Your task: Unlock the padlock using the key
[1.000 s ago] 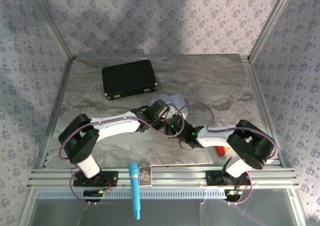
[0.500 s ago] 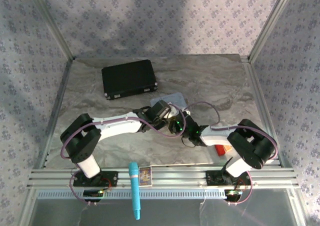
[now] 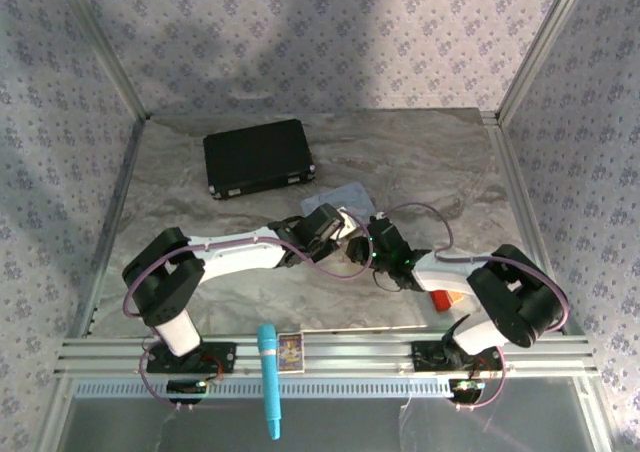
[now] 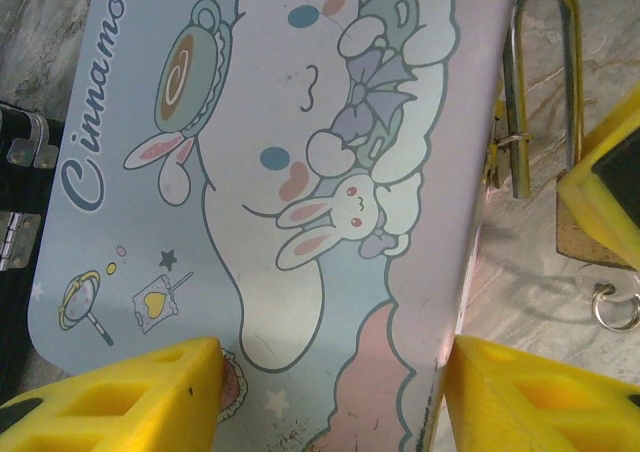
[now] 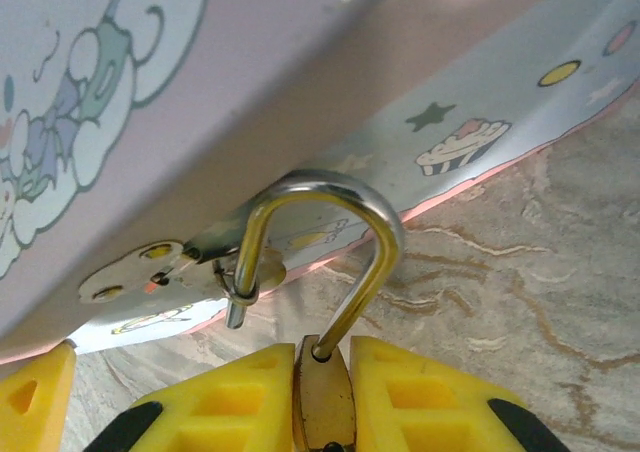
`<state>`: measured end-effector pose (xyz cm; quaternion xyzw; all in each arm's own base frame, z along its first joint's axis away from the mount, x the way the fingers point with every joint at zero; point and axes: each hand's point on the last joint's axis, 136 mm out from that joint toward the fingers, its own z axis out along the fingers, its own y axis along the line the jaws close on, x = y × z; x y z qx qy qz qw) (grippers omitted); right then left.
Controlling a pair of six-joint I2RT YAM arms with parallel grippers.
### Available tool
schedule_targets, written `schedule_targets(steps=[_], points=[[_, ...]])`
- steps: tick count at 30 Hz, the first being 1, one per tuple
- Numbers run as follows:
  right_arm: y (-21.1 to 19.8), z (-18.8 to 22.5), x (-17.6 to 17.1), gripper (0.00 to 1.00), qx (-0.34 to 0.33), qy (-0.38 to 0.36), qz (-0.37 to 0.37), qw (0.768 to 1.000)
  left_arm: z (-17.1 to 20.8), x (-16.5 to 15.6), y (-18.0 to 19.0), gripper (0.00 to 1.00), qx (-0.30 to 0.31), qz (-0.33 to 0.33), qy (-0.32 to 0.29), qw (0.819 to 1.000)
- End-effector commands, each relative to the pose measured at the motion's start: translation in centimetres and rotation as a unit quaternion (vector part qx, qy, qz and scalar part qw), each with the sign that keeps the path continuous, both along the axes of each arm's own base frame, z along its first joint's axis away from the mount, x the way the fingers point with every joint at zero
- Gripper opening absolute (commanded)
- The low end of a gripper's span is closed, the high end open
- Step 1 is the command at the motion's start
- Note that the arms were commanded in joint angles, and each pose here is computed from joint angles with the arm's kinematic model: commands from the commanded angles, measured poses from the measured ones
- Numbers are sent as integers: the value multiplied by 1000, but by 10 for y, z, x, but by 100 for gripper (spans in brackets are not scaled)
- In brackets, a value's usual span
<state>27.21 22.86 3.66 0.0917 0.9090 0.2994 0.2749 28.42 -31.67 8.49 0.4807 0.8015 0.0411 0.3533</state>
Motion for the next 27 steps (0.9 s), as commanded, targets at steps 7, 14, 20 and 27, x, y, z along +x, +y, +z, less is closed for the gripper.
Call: schedule_targets(steps=[7,14,20,27], points=[[-22,-23,-14,12,9,43,-17,999,-42,-15,28,59,89,19,27,995],[-34,-22,-10,11,70,55,-36,995,-50,-16,34,55,108,29,30,993],[-40,-16,-2,10,112,59,-44,991,-49,-18,30,53,113,25,20,993],[-40,-14,2,8,119,64,-53,989,-53,-23,25,52,114,26,18,993]])
